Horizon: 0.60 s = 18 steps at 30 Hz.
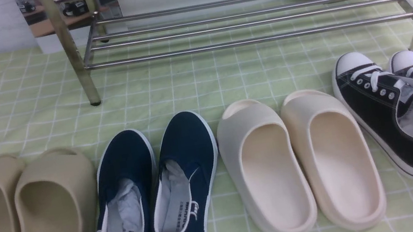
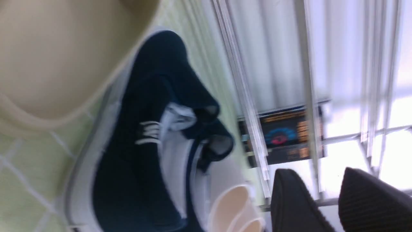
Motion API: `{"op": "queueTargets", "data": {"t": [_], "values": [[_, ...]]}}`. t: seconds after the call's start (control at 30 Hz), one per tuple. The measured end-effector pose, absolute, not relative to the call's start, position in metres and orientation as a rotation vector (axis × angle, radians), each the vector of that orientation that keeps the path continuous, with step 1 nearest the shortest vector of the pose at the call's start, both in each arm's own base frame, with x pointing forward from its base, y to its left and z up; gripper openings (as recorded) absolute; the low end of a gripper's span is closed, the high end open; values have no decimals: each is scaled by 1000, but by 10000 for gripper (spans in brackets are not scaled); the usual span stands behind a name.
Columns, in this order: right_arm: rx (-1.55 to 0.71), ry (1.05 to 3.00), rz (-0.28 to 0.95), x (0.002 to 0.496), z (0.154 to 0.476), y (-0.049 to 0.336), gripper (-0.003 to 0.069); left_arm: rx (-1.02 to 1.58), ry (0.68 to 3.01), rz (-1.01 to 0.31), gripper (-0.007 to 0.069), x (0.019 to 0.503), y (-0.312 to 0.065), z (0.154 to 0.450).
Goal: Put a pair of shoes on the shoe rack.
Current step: Use the left arm to grab the shoe closest to it
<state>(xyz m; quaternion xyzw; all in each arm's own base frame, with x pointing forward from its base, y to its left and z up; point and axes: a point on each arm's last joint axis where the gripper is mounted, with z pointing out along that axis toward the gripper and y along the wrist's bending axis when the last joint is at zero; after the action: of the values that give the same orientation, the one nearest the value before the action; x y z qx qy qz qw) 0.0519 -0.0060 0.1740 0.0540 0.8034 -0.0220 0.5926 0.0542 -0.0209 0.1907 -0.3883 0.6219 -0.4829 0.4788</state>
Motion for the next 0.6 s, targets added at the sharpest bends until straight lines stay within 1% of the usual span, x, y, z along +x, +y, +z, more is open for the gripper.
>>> {"op": "queueTargets", "data": {"t": [0.07, 0.2, 0.33, 0.43, 0.53, 0.6], "values": [[126, 1868, -51, 52, 174, -6, 239, -972, 1472, -1196, 239, 55, -19, 193], [126, 1868, -51, 52, 174, -6, 239, -990, 1423, -1190, 239, 56, -16, 195], [126, 1868, -51, 52, 174, -6, 239, -960, 1428, -1193, 239, 55, -17, 201], [126, 1868, -51, 52, 174, -6, 239, -760, 1459, -1116, 239, 49, -21, 228], [126, 1868, -51, 52, 174, -6, 239, -518, 1457, -978, 235, 37, -24, 265], [126, 1868, -51, 52, 174, -6, 239, -402, 1503, -863, 213, 34, -25, 287]]}}
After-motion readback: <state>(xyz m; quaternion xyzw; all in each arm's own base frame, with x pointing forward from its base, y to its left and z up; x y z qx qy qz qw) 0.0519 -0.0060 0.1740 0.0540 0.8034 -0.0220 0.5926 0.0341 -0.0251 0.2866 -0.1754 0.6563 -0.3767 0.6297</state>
